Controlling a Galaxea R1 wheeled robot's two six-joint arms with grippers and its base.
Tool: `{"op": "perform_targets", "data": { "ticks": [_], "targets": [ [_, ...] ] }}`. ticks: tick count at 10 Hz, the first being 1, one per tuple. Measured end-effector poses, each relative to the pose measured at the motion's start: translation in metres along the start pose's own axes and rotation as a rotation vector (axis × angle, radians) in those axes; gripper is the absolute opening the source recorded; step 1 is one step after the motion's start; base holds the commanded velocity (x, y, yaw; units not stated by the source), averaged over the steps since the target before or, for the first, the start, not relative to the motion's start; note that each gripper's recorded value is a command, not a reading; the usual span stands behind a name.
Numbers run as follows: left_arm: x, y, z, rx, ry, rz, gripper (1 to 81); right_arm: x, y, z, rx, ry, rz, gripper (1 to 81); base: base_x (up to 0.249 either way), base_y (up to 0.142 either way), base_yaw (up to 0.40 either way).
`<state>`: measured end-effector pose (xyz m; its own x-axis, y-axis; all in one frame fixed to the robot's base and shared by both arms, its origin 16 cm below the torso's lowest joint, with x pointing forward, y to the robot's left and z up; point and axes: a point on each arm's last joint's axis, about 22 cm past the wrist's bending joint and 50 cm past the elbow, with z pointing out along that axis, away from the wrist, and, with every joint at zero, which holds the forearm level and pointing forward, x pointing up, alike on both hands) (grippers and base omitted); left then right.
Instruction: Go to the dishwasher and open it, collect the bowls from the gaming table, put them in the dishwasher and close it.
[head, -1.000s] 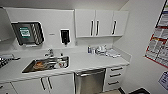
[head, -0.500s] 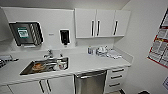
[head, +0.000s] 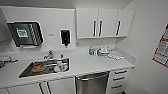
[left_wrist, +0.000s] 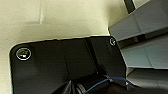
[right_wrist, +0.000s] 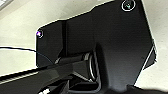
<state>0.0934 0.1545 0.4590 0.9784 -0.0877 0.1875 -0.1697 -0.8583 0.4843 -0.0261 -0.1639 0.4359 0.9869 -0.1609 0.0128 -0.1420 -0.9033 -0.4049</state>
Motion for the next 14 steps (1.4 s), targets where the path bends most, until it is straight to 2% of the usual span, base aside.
{"op": "perform_targets", "data": {
  "ticks": [3,8,10,14],
  "targets": [
    [-0.002,0.002,0.001,-0.003,-0.001,-0.001,81.1,-0.003,-0.001,0.0,0.001,-0.003,0.001,81.1,0.087,0.064,0.0],
    [-0.007,0.003,0.0,-0.002,-0.009,-0.003,81.1,-0.008,0.0,0.0,-0.001,-0.007,0.002,81.1,0.119,0.0,0.0],
    [0.001,0.004,0.002,-0.005,0.004,0.001,81.1,0.0,0.002,0.0,-0.006,0.002,-0.001,81.1,0.132,0.0,0.0],
    [-0.004,0.004,0.001,-0.004,-0.004,-0.002,81.1,-0.001,0.002,0.0,-0.006,0.0,-0.001,81.1,0.132,0.0,0.0]
  ]
}}
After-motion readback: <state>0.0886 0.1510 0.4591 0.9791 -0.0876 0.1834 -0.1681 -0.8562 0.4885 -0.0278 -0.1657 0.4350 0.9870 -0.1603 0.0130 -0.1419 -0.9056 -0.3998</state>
